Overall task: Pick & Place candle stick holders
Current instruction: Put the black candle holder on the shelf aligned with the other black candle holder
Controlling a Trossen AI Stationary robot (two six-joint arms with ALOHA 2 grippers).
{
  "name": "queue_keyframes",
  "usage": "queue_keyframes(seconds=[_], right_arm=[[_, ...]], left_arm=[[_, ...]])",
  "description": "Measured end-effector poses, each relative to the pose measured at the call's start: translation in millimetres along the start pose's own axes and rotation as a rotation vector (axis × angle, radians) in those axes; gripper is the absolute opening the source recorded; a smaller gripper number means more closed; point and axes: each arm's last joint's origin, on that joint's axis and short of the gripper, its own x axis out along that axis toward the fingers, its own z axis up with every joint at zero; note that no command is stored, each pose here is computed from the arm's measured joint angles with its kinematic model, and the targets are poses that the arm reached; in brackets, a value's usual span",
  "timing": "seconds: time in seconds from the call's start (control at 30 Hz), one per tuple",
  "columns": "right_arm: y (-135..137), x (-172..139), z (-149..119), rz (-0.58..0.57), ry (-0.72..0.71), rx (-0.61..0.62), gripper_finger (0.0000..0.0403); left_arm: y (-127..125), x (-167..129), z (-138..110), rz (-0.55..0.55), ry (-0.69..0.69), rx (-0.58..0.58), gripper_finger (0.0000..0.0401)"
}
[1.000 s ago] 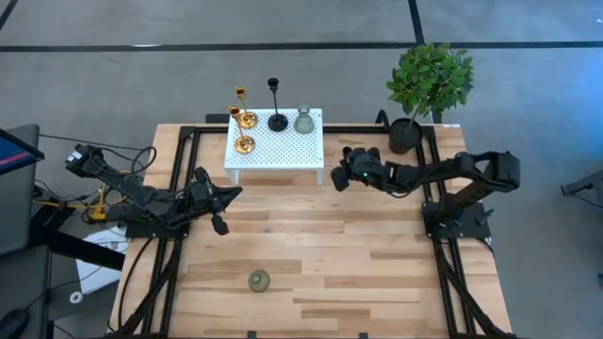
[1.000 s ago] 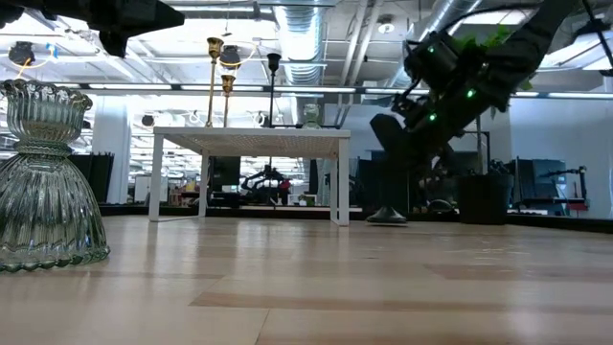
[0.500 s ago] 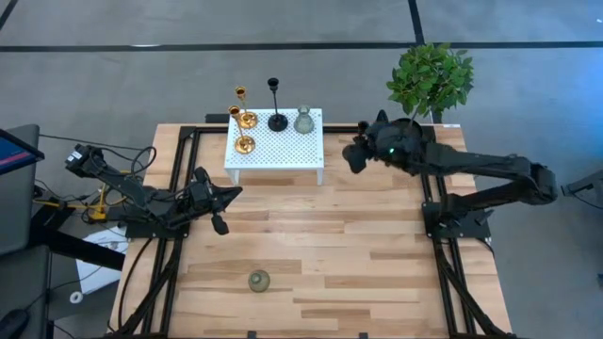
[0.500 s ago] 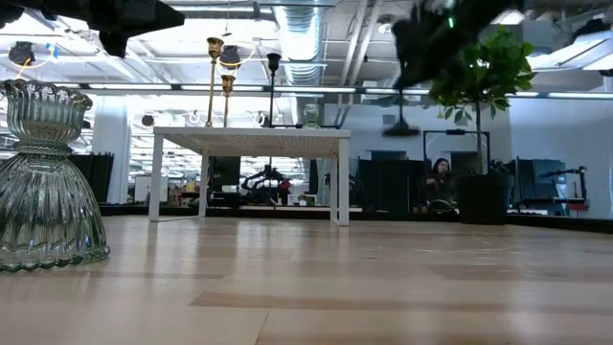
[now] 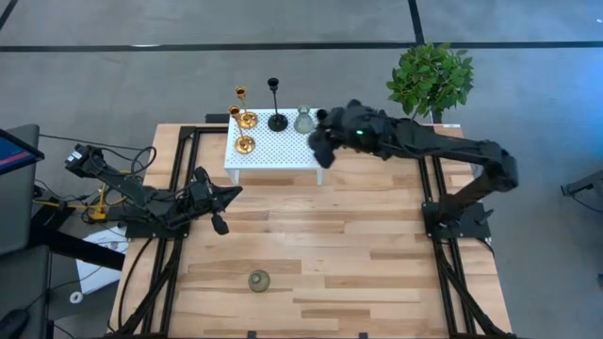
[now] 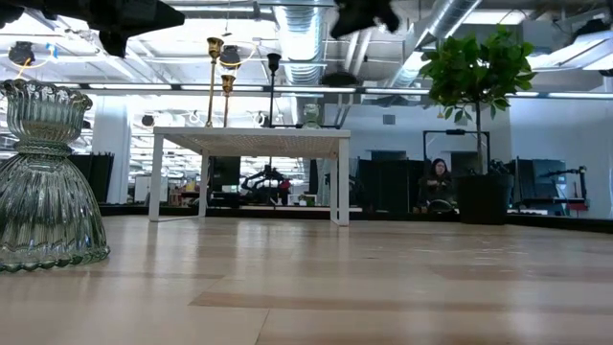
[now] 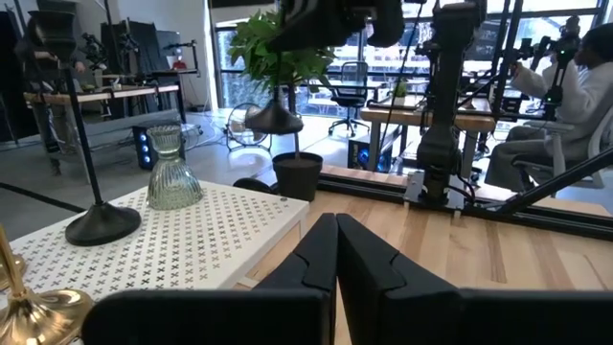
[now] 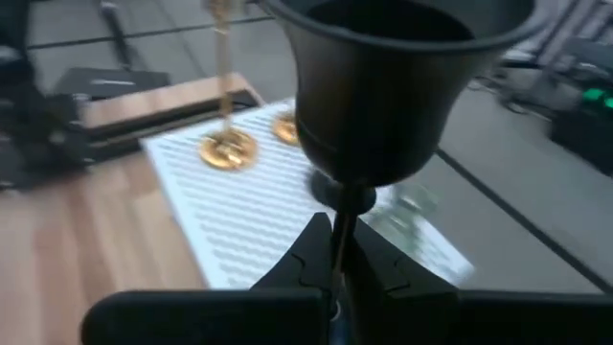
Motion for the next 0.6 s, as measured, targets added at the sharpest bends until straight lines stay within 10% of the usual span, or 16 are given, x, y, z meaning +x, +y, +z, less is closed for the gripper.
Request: queue_keyframes(seconds=[0.6], right_arm=[[39,78,27,0.253,-0.006,-0.063,0.0000]], left_arm=[[0,0,0,0.000,0.000,0.001,0.0008]])
